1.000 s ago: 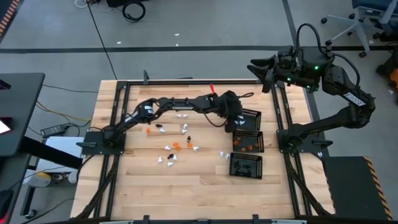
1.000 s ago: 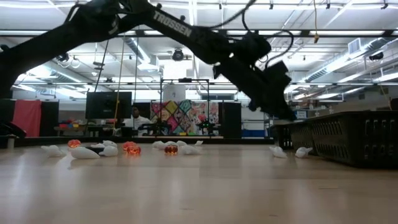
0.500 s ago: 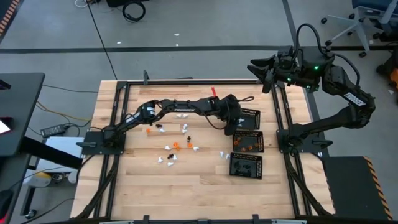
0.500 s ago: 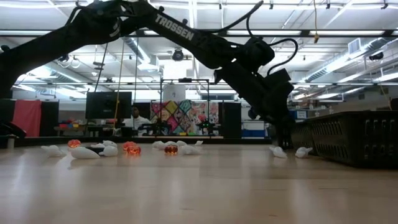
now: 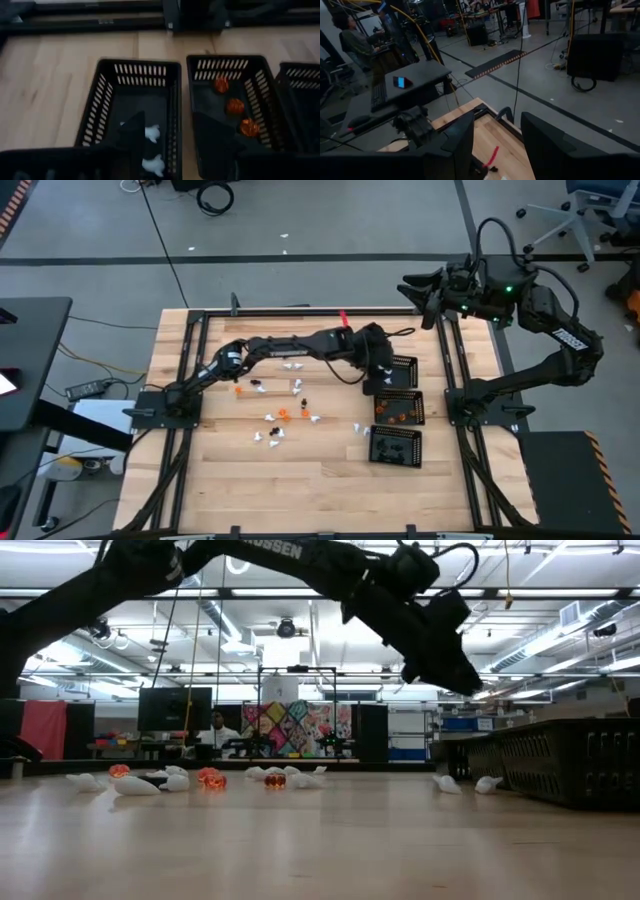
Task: Sort Halloween decoration
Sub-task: Put the orange pumpkin toy into the center black bin
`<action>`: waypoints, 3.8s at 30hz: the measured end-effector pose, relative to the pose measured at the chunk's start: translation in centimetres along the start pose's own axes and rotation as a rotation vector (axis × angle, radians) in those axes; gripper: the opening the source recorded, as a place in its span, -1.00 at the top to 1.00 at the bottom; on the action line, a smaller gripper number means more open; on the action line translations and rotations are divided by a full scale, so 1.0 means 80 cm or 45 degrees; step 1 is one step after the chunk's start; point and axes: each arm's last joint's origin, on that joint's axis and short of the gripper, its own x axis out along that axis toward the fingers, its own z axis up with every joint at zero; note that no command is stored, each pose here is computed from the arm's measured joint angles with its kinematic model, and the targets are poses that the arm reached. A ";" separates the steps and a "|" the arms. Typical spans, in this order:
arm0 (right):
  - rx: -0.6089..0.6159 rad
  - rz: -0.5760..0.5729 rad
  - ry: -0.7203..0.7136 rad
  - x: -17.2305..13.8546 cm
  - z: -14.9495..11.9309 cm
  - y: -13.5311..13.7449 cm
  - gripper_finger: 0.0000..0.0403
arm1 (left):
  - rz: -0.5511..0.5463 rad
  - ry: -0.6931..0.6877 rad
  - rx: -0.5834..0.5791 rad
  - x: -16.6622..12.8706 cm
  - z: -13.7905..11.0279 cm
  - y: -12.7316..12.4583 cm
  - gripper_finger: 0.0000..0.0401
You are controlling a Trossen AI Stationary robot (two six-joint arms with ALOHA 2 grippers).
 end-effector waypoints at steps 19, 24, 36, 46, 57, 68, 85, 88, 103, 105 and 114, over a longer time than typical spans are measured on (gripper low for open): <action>-0.066 0.013 0.131 0.093 -0.025 0.021 0.17 | -0.007 0.050 0.137 -0.156 -0.087 -0.026 0.42; -0.015 0.032 0.241 0.133 -0.046 0.028 0.17 | 0.023 0.033 0.047 -0.199 -0.126 -0.029 0.42; -0.041 0.169 0.647 0.246 -0.132 0.035 0.23 | 0.060 0.108 -0.289 -0.274 -0.222 -0.049 0.42; -0.269 0.280 1.048 0.312 -0.246 0.060 0.23 | 0.098 0.141 -0.483 -0.313 -0.285 -0.076 0.42; -0.560 0.546 1.305 0.344 -0.357 0.107 -0.06 | 0.097 0.173 -0.522 -0.320 -0.294 -0.080 0.42; -0.835 0.655 1.203 0.351 -0.402 0.141 -0.13 | 0.098 0.153 -0.517 -0.319 -0.292 -0.080 0.42; -1.003 0.668 1.241 0.365 -0.452 0.139 0.01 | 0.060 0.184 -0.515 -0.317 -0.292 -0.092 0.42; -0.992 0.660 1.253 0.367 -0.451 0.133 0.06 | 0.066 0.193 -0.519 -0.317 -0.292 -0.092 0.42; -1.012 0.590 1.384 0.363 -0.441 0.111 0.12 | 0.083 0.214 -0.510 -0.317 -0.294 -0.092 0.42; -1.007 0.588 1.394 0.363 -0.441 0.109 0.13 | 0.083 0.214 -0.510 -0.317 -0.294 -0.092 0.42; -0.991 0.591 1.422 0.364 -0.439 0.102 0.14 | 0.084 0.214 -0.511 -0.317 -0.294 -0.092 0.42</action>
